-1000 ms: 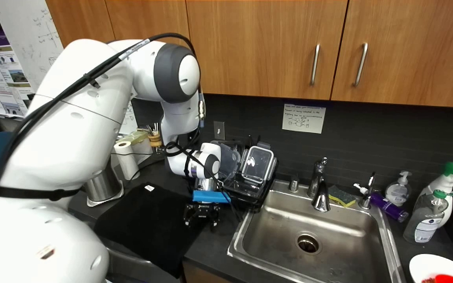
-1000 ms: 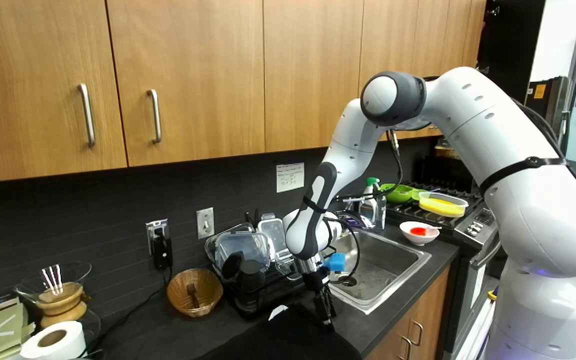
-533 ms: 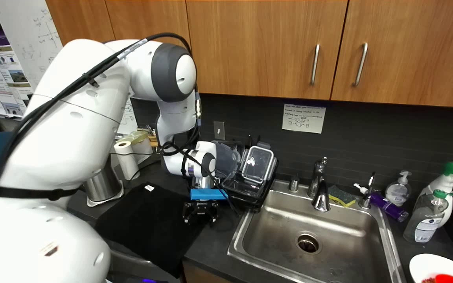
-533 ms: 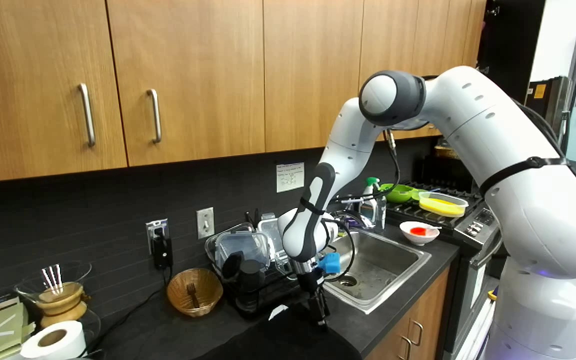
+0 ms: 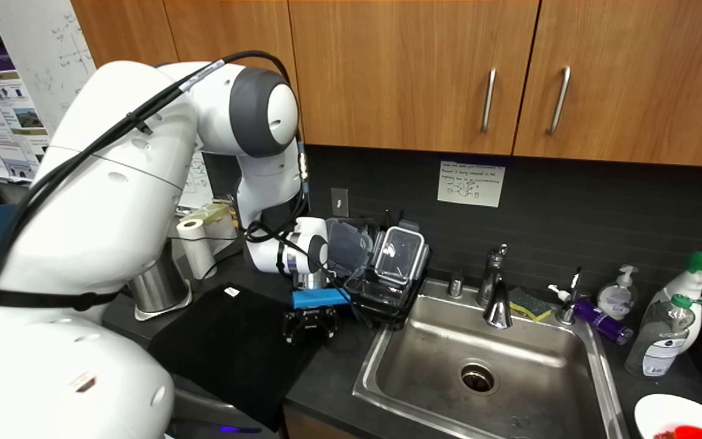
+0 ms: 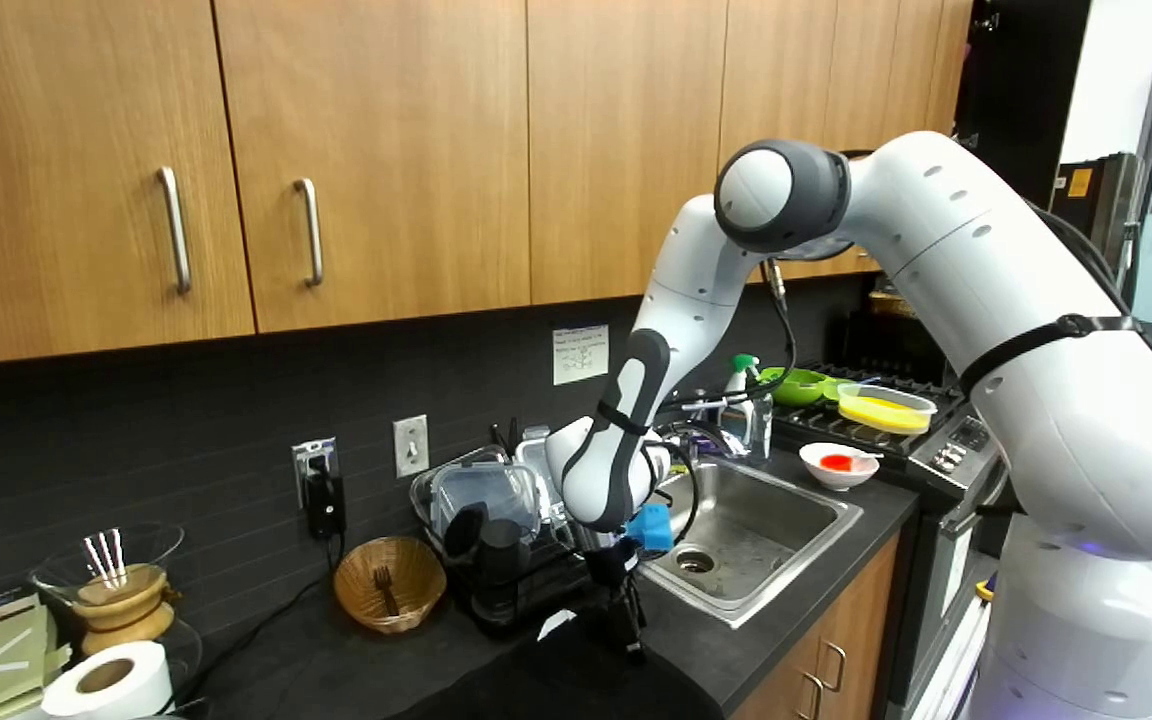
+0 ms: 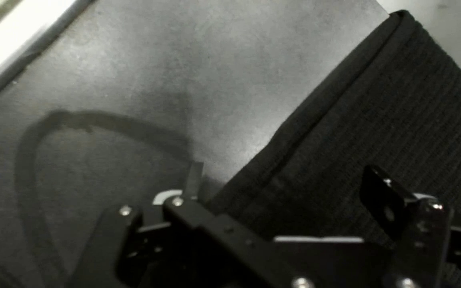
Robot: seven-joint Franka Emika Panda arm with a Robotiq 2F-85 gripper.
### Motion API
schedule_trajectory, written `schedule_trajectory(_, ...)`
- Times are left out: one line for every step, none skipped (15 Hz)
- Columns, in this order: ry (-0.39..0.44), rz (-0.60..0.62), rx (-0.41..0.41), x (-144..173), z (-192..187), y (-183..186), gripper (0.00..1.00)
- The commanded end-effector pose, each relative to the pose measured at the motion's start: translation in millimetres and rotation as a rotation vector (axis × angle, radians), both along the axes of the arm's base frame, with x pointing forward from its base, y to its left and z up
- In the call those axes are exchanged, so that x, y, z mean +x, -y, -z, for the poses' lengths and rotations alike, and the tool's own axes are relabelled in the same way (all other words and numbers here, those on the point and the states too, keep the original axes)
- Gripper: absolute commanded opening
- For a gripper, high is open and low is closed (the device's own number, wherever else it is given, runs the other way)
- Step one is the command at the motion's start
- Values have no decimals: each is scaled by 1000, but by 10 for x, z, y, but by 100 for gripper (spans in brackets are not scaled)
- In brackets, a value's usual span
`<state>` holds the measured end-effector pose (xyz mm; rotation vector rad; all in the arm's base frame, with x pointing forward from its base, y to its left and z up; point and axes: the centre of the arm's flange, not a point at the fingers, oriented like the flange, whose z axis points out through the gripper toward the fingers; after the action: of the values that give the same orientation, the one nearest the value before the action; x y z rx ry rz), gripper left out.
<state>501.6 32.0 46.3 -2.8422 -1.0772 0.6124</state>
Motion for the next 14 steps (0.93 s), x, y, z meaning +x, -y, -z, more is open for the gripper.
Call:
schedule_trajectory(19,-22,-20,-65,-23,59,100)
schedule_trajectory(19,-21,-22,-72,-16,71,100)
schedule_trajectory(19,-22,-20,-75,-10,79,100)
schedule_trajectory(20,-22,-21,-80,-5,88,100)
schedule_trajectory(22,-22,-24,-80,4,94,100)
schedule_trajectory(25,-25,-29,-80,12,95,100)
schedule_trajectory(30,-33,-35,-77,19,94,100)
schedule_trajectory(37,-44,-41,-73,24,93,100)
schedule_trajectory(38,-54,-45,-71,27,86,75)
schedule_trajectory(37,-66,-52,-72,29,81,73)
schedule_trajectory(40,-76,-57,-64,27,76,68)
schedule_trajectory(43,-83,-63,-53,20,72,92)
schedule_trajectory(43,-89,-67,-50,18,69,92)
schedule_trajectory(42,-92,-68,-53,26,57,95)
